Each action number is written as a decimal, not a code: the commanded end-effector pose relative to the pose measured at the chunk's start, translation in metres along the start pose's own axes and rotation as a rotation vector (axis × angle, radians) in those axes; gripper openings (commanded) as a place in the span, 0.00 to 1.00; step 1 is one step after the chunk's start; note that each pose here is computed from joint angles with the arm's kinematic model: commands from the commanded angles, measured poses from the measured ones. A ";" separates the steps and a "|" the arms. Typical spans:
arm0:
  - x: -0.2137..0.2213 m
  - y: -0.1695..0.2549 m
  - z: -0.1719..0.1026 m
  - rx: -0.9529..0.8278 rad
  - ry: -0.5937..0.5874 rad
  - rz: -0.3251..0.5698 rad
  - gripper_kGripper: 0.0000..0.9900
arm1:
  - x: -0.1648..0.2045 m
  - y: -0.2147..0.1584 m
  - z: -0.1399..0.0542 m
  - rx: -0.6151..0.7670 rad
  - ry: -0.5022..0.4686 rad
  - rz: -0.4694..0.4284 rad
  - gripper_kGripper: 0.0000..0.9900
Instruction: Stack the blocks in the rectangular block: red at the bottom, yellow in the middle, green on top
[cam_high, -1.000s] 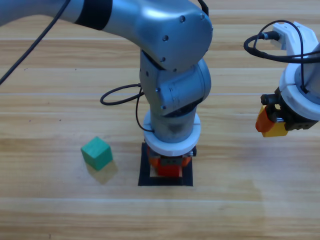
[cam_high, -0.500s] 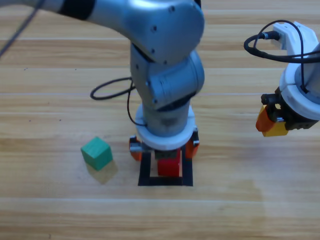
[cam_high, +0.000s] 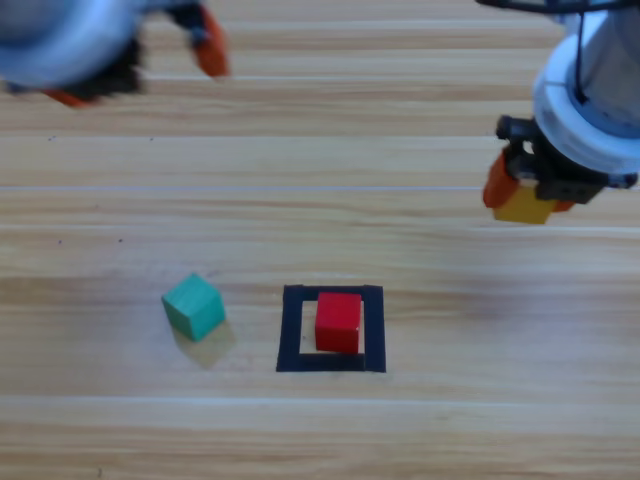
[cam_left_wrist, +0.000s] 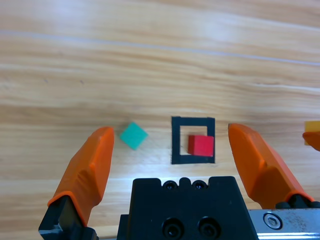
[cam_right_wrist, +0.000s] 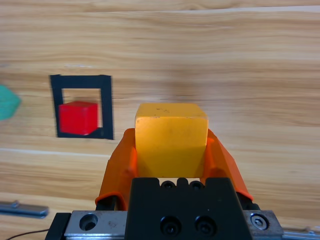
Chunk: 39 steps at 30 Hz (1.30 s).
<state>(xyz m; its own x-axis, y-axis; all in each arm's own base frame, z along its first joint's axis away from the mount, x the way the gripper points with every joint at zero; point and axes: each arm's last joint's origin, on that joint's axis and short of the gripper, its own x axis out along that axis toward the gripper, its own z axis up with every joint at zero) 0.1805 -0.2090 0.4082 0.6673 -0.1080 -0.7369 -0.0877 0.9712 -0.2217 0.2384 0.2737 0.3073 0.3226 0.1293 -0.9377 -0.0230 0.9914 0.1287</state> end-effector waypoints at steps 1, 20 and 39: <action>-0.067 0.078 0.015 0.128 -0.192 -0.063 0.96 | 0.035 0.055 -0.025 -0.046 0.087 -0.022 0.02; -0.079 0.161 -0.051 0.332 -0.303 -0.225 1.00 | 0.115 0.142 -0.045 -0.135 0.147 -0.079 0.02; -0.069 0.158 -0.061 0.309 -0.223 -0.295 1.00 | 0.126 0.154 -0.051 -0.015 0.160 -0.126 0.02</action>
<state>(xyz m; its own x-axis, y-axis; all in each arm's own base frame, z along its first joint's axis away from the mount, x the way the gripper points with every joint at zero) 0.0700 -0.0551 0.3931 0.7948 -0.3768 -0.4758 0.3416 0.9257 -0.1626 0.2351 0.4335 0.2189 0.2034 0.0557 -0.9775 -0.0111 0.9984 0.0545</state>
